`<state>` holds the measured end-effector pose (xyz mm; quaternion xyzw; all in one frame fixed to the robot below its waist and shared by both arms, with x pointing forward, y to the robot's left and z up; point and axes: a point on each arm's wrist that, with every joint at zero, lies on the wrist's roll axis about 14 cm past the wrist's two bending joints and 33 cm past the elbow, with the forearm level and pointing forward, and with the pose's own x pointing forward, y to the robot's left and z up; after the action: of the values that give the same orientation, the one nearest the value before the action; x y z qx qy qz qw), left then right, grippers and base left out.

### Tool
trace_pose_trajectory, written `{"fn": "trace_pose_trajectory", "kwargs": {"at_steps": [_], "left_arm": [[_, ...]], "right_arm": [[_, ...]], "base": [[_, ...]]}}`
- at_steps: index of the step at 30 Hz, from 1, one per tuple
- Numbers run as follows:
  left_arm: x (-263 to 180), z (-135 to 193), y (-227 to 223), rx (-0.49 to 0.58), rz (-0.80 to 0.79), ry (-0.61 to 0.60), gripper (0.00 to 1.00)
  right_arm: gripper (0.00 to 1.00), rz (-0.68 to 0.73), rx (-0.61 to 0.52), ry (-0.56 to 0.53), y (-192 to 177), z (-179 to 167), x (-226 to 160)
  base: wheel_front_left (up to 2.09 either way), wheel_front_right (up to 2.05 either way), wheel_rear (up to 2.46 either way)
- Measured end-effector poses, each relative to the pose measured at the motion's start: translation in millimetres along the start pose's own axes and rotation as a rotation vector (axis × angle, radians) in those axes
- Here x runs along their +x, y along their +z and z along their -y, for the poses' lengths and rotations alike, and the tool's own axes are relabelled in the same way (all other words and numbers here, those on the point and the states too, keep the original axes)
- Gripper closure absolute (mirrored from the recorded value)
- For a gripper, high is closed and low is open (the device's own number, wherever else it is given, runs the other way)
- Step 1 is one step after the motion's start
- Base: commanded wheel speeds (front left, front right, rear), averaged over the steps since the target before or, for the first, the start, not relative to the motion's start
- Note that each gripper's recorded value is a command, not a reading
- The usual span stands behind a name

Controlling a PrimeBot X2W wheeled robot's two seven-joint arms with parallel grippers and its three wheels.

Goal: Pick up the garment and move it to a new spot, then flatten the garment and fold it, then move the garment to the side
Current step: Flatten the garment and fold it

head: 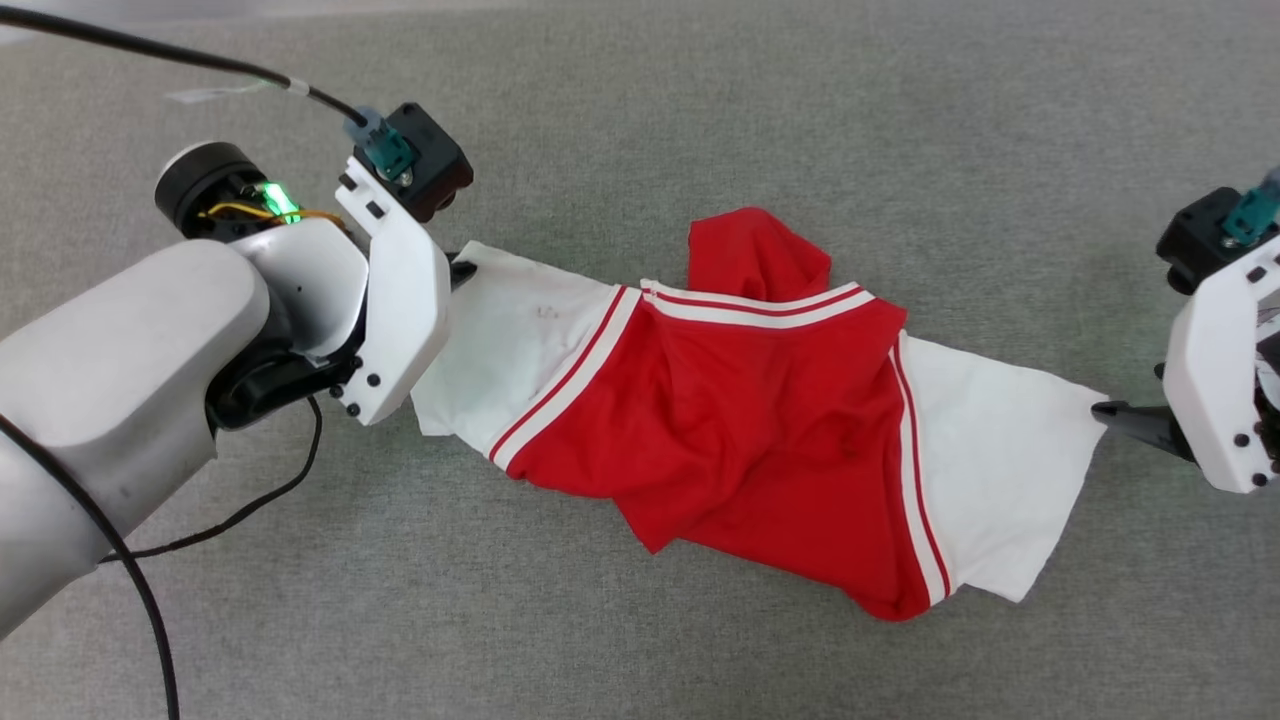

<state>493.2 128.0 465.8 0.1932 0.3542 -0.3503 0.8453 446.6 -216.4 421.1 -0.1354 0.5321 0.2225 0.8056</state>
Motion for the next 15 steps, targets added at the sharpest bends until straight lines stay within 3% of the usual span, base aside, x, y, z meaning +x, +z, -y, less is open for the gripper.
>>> {"fn": "trace_pose_trajectory", "kwargs": {"at_steps": [7, 13, 14, 15], "left_arm": [[12.4, -4.8, -4.5, -0.012, 0.002, -0.009, 1.0], [17.2, -8.1, -12.4, -0.031, -0.006, -0.009, 1.0], [16.6, -9.2, -11.9, -0.032, -0.003, -0.005, 1.0], [15.4, -9.7, -11.4, -0.034, 0.0, -0.001, 1.0]], "right_arm": [[0.0, -0.14, 0.024, 0.093, -14.4, -21.1, 44.8], [0.0, -0.148, 0.025, 0.112, -18.6, -25.0, 60.6], [0.19, -0.136, 0.019, 0.106, -18.1, -24.4, 60.8], [0.93, -0.12, 0.022, 0.101, -17.0, -23.6, 60.6]], "base": [[0.0, 0.0, 0.0], [0.0, 0.0, 0.0], [0.0, 0.0, 0.0], [0.0, 0.0, 0.0]]}}
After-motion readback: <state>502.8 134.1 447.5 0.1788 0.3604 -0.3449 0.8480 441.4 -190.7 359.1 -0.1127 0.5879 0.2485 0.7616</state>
